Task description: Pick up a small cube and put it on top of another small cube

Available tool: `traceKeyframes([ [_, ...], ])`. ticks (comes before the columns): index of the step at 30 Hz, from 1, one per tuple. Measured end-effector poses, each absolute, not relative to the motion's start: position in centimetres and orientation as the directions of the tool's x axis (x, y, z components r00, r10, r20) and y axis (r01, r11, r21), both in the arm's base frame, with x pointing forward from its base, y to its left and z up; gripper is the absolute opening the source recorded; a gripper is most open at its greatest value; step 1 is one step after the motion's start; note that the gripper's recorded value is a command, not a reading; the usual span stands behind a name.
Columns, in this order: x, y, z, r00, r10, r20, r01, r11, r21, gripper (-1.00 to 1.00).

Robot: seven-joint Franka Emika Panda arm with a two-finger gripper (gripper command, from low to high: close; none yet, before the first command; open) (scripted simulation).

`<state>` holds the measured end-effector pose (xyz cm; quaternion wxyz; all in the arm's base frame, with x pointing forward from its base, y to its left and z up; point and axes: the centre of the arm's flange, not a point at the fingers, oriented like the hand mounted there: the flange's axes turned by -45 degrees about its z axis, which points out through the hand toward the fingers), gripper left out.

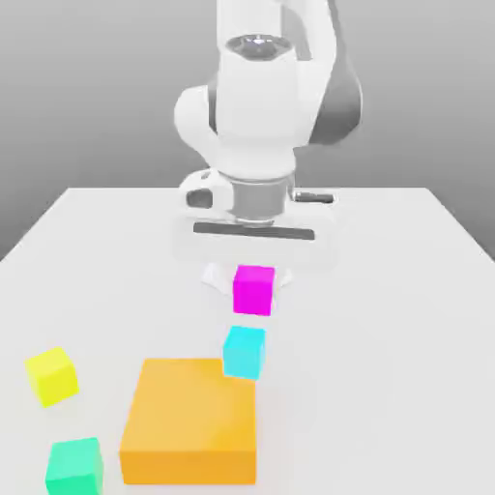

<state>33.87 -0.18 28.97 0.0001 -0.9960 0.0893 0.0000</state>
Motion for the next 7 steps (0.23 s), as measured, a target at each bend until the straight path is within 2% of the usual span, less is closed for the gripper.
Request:
traceKeyframes([
  [4,33.7,-0.3,25.0,0.983,-0.185,0.000,-0.185,-0.983,0.000,-1.00],
  [5,33.6,-0.3,24.4,0.983,-0.185,0.000,-0.185,-0.983,-0.001,1.00],
  [7,33.6,-0.3,24.4,0.983,-0.185,0.000,-0.185,-0.983,-0.001,1.00],
])
